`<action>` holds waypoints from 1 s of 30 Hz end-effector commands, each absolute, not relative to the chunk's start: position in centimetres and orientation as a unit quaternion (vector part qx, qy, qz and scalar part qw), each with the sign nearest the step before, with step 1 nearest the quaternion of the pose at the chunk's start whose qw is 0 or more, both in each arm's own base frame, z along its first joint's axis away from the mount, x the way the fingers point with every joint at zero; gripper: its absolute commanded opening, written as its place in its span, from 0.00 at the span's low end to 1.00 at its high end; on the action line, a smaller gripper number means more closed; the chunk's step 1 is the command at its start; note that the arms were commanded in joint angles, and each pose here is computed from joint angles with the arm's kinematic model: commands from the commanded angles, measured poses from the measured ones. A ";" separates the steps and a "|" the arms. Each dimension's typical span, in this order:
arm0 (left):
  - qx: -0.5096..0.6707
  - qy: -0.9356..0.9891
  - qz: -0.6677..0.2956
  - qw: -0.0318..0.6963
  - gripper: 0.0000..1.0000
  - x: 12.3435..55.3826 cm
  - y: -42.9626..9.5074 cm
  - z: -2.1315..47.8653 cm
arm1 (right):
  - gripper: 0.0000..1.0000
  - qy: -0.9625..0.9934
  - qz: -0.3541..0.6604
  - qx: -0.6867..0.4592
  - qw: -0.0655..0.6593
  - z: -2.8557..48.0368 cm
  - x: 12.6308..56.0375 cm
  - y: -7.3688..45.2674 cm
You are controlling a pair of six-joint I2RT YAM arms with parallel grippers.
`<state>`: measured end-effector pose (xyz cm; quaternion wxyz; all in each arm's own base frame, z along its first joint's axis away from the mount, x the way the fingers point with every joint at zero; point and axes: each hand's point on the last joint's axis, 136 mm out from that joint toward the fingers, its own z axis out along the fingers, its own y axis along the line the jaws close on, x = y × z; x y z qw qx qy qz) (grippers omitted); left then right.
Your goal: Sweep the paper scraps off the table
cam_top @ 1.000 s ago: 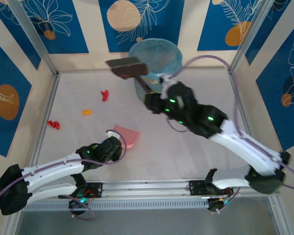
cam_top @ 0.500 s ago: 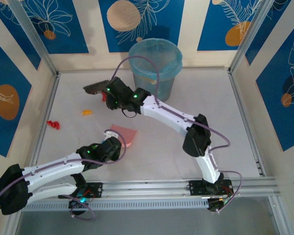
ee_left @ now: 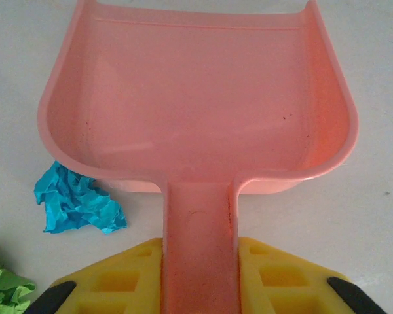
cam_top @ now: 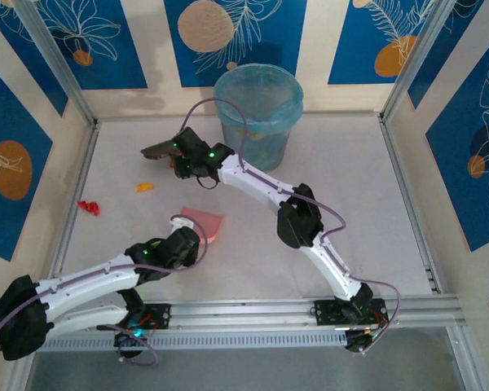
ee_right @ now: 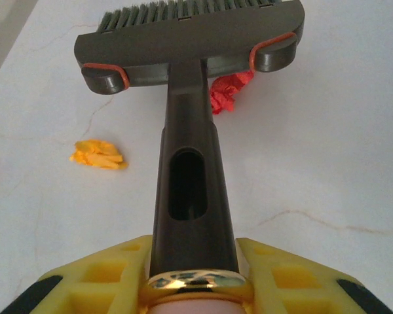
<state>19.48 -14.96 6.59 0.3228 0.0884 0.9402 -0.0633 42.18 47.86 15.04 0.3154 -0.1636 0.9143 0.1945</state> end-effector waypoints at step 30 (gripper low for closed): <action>0.111 0.954 -0.153 0.232 0.00 17.9 -18.5 3.7 | 0.00 0.956 0.190 -0.073 0.212 9.5 27.0 34.8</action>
